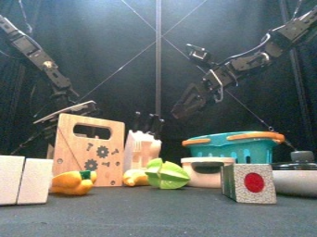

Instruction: Grab squash half

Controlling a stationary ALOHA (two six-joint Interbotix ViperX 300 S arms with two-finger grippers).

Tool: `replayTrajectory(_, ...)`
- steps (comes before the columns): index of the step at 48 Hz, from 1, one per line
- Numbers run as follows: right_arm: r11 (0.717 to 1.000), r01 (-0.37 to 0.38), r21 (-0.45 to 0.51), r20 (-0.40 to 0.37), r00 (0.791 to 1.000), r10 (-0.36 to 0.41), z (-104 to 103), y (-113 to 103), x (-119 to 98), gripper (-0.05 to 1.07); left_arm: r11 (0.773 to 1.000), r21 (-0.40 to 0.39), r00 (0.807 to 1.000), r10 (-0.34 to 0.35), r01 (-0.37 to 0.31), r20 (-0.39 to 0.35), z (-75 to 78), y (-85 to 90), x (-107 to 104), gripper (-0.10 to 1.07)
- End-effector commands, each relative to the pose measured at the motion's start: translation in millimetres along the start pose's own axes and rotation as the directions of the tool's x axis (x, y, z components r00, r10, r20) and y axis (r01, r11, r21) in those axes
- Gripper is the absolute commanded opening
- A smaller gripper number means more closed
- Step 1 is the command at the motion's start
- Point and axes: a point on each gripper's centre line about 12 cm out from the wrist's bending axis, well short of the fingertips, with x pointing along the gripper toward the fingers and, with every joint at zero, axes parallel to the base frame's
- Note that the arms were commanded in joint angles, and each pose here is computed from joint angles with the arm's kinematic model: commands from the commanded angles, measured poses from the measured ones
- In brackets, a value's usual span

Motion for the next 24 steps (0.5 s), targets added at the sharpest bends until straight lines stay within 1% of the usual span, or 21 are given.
replayTrajectory(1, 1.000, 0.007, 0.003, 0.038, 0.999, -0.007, 12, -2, -4, 0.91, 1.000, -0.017, 1.000, 0.008, -0.007, 0.031, 7.8, -7.7, 3, 0.95)
replayTrajectory(4, 1.000, 0.007, 0.002, 0.038, 0.999, -0.007, 12, -2, -4, 0.91, 0.999, -0.029, 0.999, 0.026, -0.025, 0.042, 9.8, -7.9, 6, 0.95)
replayTrajectory(7, 1.000, 0.005, 0.001, 0.035, 0.999, -0.005, 11, -2, -4, 0.91, 0.997, -0.046, 0.997, 0.059, -0.057, 0.054, 11.9, -7.1, 12, 0.95)
replayTrajectory(14, 1.000, 0.005, 0.000, 0.033, 0.999, -0.005, 10, -1, -4, 0.91, 0.994, -0.059, 0.993, 0.099, -0.095, 0.065, 9.9, -6.2, 15, 0.95)
replayTrajectory(24, 1.000, 0.005, -0.003, 0.032, 0.999, -0.005, 10, -2, -3, 0.91, 0.980, -0.086, 0.982, 0.184, -0.179, 0.051, 4.9, 5.9, 15, 0.95)
